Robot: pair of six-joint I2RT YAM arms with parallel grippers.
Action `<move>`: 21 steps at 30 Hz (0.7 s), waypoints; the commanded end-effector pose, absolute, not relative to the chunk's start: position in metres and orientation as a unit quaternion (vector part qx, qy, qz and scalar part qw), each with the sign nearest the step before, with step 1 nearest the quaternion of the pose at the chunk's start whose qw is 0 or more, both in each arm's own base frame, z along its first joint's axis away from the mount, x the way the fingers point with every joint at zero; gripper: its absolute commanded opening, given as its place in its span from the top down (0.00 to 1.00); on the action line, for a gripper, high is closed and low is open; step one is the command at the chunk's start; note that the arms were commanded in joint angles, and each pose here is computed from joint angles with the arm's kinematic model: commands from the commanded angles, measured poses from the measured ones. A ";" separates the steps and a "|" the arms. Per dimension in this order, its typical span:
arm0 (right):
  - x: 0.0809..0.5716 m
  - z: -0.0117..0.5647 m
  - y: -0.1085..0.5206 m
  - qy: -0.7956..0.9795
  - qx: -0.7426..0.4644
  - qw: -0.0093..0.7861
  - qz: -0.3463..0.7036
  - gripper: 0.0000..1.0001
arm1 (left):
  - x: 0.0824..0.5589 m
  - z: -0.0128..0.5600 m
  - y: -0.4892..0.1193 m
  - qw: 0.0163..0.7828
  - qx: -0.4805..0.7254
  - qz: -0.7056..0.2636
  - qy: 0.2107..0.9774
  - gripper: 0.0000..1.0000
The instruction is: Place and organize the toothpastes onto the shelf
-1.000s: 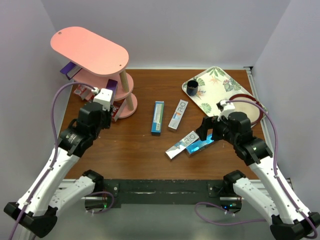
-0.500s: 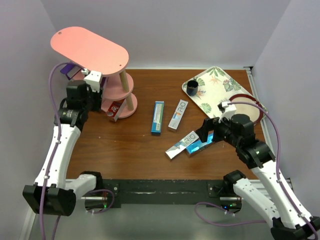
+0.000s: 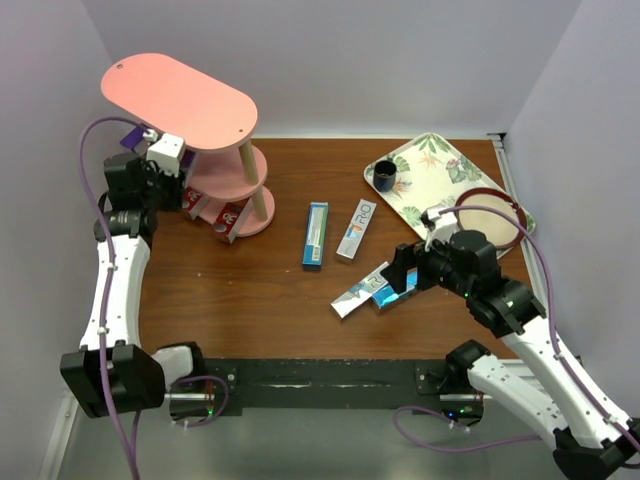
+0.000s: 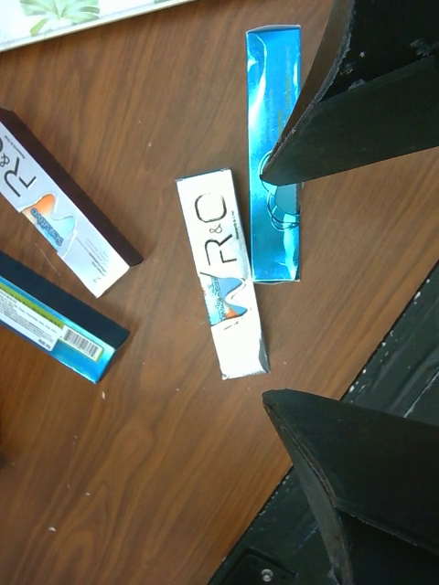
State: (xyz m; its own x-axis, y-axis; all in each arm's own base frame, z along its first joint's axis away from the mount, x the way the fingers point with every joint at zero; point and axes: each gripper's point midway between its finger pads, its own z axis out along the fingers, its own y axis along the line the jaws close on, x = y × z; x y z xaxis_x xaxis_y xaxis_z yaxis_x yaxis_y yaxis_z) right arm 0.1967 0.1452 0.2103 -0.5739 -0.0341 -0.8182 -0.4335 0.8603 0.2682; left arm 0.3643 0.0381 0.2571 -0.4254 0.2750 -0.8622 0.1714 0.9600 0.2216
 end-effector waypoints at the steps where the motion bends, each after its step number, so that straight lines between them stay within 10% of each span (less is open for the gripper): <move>1: 0.195 0.217 0.145 0.854 -0.151 0.447 0.217 0.01 | 0.384 0.285 0.037 0.585 0.158 0.022 0.796 0.93; 21: 0.203 0.198 0.146 0.864 -0.154 0.435 0.201 0.02 | 0.404 0.268 0.060 0.559 0.194 0.033 0.806 0.87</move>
